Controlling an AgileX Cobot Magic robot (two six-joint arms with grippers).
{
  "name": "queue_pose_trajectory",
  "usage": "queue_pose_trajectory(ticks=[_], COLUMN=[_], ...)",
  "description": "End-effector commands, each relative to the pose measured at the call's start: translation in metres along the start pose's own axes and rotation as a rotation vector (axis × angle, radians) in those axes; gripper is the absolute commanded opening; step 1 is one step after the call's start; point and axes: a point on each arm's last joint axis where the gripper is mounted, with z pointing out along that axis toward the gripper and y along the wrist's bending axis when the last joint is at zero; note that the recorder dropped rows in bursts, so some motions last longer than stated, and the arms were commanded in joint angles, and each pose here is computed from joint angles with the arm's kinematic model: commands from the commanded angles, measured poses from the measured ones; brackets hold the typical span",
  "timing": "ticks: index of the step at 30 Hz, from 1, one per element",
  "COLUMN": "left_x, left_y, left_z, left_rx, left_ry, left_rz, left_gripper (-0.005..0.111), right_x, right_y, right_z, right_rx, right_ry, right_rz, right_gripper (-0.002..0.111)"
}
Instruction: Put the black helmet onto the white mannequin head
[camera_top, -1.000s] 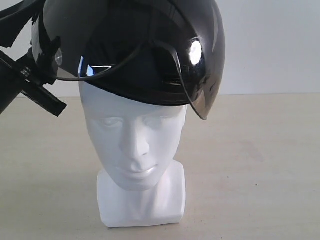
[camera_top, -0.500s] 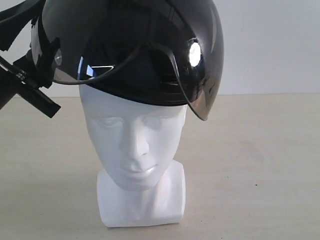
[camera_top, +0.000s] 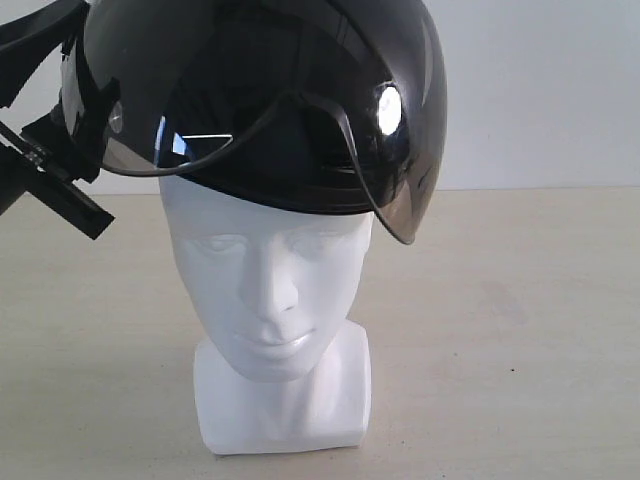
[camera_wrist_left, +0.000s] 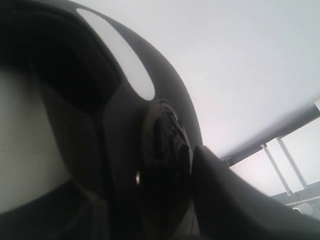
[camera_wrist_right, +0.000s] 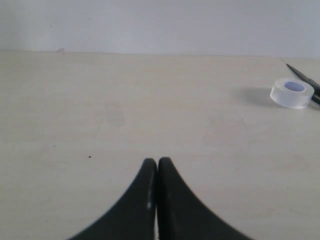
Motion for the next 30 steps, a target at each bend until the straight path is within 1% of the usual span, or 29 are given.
queue_pose_trajectory(ticks=[1, 5, 12, 18, 28, 30], left_x=[-0.01, -0.01, -0.011, -0.019, -0.02, -0.02], left_y=[0.012, 0.015, 0.018, 0.018, 0.022, 0.024], left_z=[-0.006, -0.006, -0.007, -0.009, -0.013, -0.015], left_rx=[-0.13, -0.158, -0.195, -0.206, -0.245, -0.26], left_ry=[-0.074, -0.077, -0.088, -0.119, -0.11, -0.111], left_rz=[0.1, 0.13, 0.146, 0.163, 0.174, 0.199], left_gripper=[0.004, 0.004, 0.004, 0.004, 0.004, 0.004], right_x=[-0.001, -0.001, -0.001, -0.001, -0.001, -0.001], right_y=[0.0, 0.0, 0.0, 0.0, 0.0, 0.0], right_z=[0.0, 0.0, 0.0, 0.0, 0.0, 0.0], right_rx=[0.003, 0.003, 0.003, 0.003, 0.003, 0.003], right_ry=[-0.016, -0.016, -0.016, -0.013, -0.011, -0.011], right_rz=[-0.006, -0.006, -0.006, -0.006, -0.006, -0.006], right_gripper=[0.0, 0.0, 0.0, 0.0, 0.0, 0.0])
